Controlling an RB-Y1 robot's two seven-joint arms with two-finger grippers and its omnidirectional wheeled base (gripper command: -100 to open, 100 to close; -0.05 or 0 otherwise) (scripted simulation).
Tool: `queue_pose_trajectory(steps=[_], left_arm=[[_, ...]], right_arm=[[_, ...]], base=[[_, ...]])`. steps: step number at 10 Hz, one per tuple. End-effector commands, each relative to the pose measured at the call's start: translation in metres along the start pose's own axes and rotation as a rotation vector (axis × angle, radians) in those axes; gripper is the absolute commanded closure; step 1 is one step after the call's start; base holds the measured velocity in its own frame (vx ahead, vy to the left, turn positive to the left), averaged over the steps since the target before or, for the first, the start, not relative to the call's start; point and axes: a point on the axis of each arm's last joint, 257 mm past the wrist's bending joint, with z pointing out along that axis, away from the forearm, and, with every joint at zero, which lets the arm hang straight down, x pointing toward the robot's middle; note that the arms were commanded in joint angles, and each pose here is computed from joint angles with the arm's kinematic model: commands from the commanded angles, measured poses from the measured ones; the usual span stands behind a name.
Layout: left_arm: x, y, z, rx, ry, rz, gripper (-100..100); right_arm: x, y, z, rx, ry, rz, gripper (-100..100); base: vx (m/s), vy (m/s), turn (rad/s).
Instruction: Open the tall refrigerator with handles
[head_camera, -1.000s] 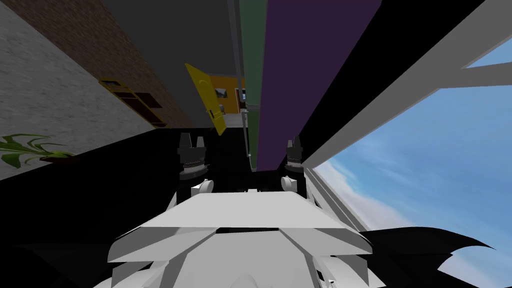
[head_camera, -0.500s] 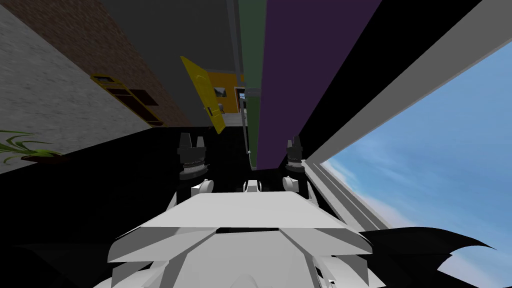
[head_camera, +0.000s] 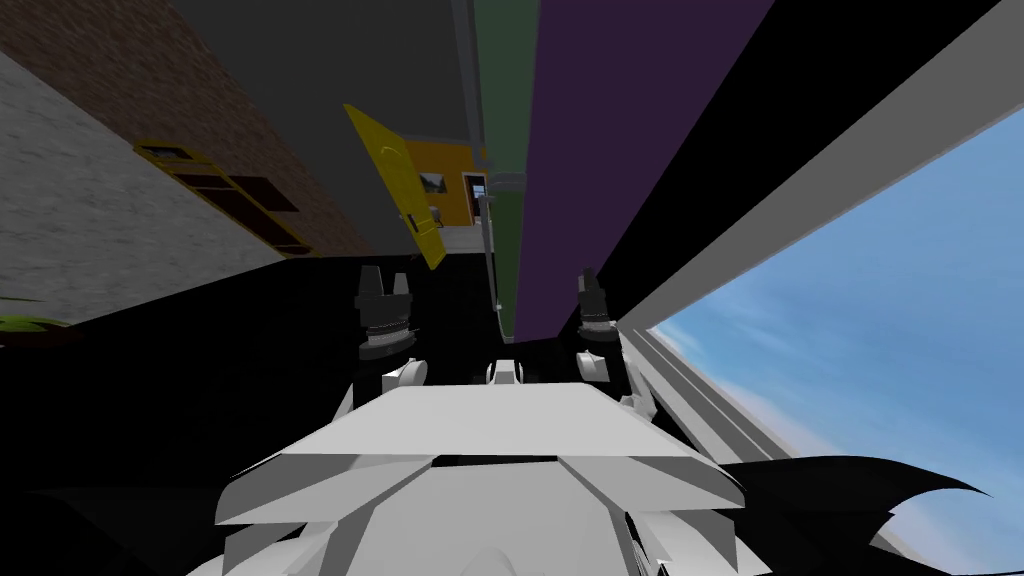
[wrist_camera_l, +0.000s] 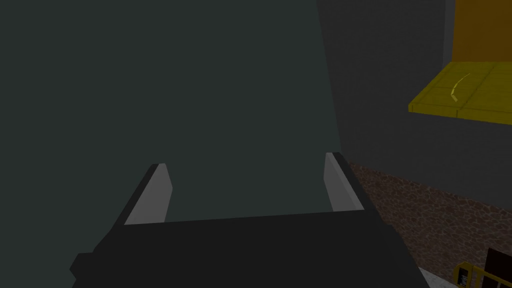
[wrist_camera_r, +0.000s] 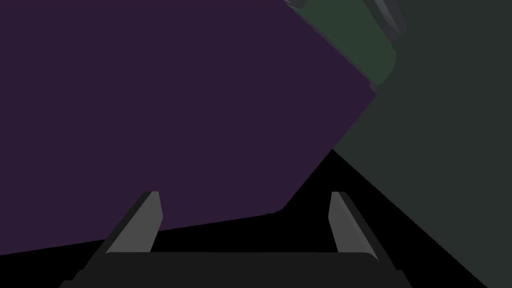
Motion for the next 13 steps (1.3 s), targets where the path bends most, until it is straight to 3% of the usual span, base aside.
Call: queue_pose_trajectory(steps=[1,7,13], left_arm=[[0.000,0.000,0.000,0.000,0.000,0.000,0],[0.000,0.000,0.000,0.000,0.000,0.000,0],[0.000,0.000,0.000,0.000,0.000,0.000,0]], right_arm=[[-0.003,0.005,0.008,-0.026,0.063,-0.147,-100],[-0.017,0.022,0.031,-0.104,0.168,-0.519,-100],[-0.031,0.043,0.054,-0.197,0.231,-0.874,-100]], base=[[0.134,0.129,-0.103],[0.127,0.133,-0.117],[0.107,0.130,-0.107]])
